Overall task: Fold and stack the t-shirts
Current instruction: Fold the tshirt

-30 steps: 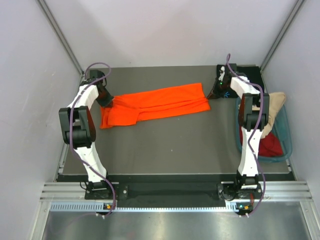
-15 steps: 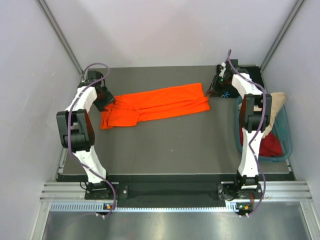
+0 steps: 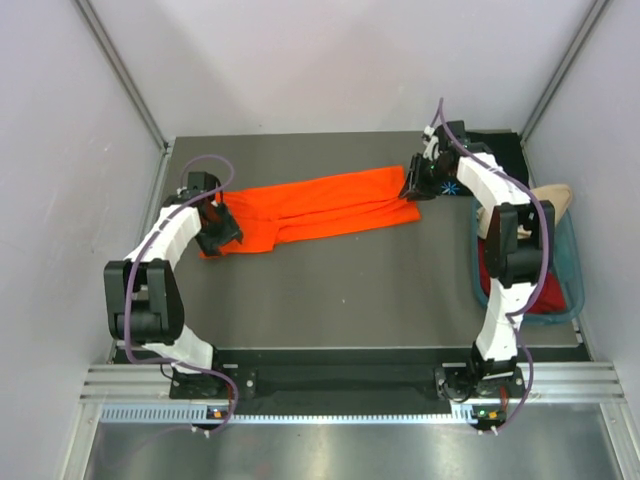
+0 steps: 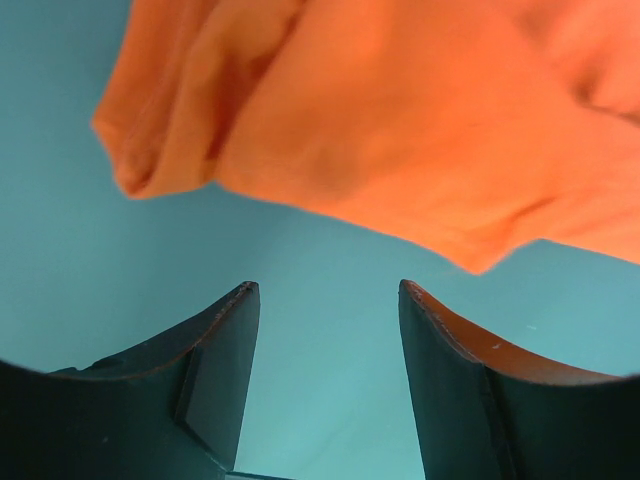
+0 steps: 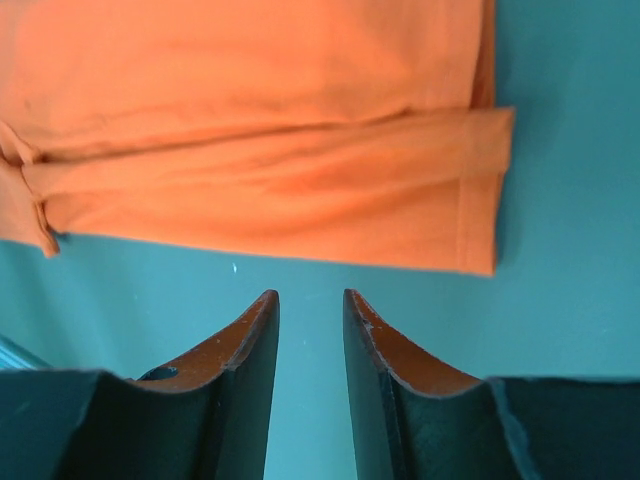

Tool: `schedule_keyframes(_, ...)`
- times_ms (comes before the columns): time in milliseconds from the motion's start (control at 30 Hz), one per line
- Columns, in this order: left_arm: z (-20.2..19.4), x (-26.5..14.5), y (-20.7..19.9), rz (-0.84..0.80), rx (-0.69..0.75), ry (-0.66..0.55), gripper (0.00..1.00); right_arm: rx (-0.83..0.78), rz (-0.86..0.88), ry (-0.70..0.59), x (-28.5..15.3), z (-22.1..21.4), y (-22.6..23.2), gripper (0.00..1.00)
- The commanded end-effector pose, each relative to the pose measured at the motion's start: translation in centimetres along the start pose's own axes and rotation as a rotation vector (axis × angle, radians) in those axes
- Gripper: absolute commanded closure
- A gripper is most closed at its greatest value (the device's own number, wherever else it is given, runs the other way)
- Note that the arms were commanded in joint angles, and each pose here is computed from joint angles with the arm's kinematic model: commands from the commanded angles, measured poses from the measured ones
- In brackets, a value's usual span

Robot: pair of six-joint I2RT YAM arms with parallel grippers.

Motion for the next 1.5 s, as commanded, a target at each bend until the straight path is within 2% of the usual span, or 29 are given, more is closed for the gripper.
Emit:
schedule_keyframes(0, 0.7, 0.2, 1.0, 0.043, 0.009, -0.07, 0.37, -0.053, 0.028, -0.037, -1.3, -0.3, 1.4, 0.68)
schedule_keyframes(167, 2.0, 1.6, 0.8, 0.07, 0.033, -0.074, 0.42, -0.064, 0.032, -0.033, -1.7, -1.3, 1.6, 0.68)
schedule_keyframes(500, 3.2, 3.7, 1.0, 0.106, 0.018, -0.07, 0.44, -0.073, 0.04, -0.037, -2.1, -1.7, 1.8, 0.69)
schedule_keyframes(600, 3.7, 4.2, 0.8, 0.112, 0.02, -0.069, 0.47, -0.072, 0.043, -0.034, -2.0, -1.8, 1.8, 0.69)
schedule_keyframes(700, 4.0, 4.5, 0.5, 0.106, 0.024, -0.065, 0.53, -0.072, 0.046, -0.031, -1.9, -1.8, 1.8, 0.7)
schedule_keyframes(733, 4.0, 4.6, 0.4, 0.104, 0.029, -0.065, 0.6, -0.07, 0.046, -0.03, -1.8, -1.8, 1.8, 0.7)
schedule_keyframes(933, 4.2, 4.7, 0.0, 0.093, 0.035, -0.055, 0.81, -0.068, 0.047, -0.027, -1.7, -1.9, 1.7, 0.71)
schedule_keyframes(967, 4.3, 4.6, -0.1, 0.089, 0.036, -0.057, 0.86, -0.072, 0.047, -0.027, -1.7, -1.9, 1.7, 0.7)
schedule_keyframes(1000, 4.4, 4.2, -0.3, 0.076, 0.037, -0.061, 0.96, -0.071, 0.048, -0.025, -1.6, -1.9, 1.8, 0.7)
schedule_keyframes(1033, 4.4, 3.9, -0.4, 0.07, 0.037, -0.066, 0.97, -0.071, 0.046, -0.025, -1.7, -1.9, 1.8, 0.7)
schedule_keyframes(1200, 5.5, 2.6, -2.1, -0.004, 0.014, -0.091, 1.0, -0.067, 0.047, -0.02, -1.4, -1.9, 1.6, 0.71)
schedule_keyframes(1333, 6.5, 2.0, -5.3, -0.156, -0.024, -0.075, 1.0, -0.064, 0.046, -0.01, -1.2, -1.9, 1.5, 0.71)
schedule_keyframes(1467, 7.9, 3.1, -8.1, -0.265, -0.052, -0.074, 1.0, -0.05, 0.058, -0.007, -1.4, -1.7, 1.8, 0.71)
Point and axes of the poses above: each gripper's point midway between its finger pads, its own x axis out along the fingers, its own y axis along the line the jaws close on, z = x × y, the point moved 5 cm from there along -x, back along the fingers, and after that the axes turned 14 degrees about -x, right-handed, at the moved point
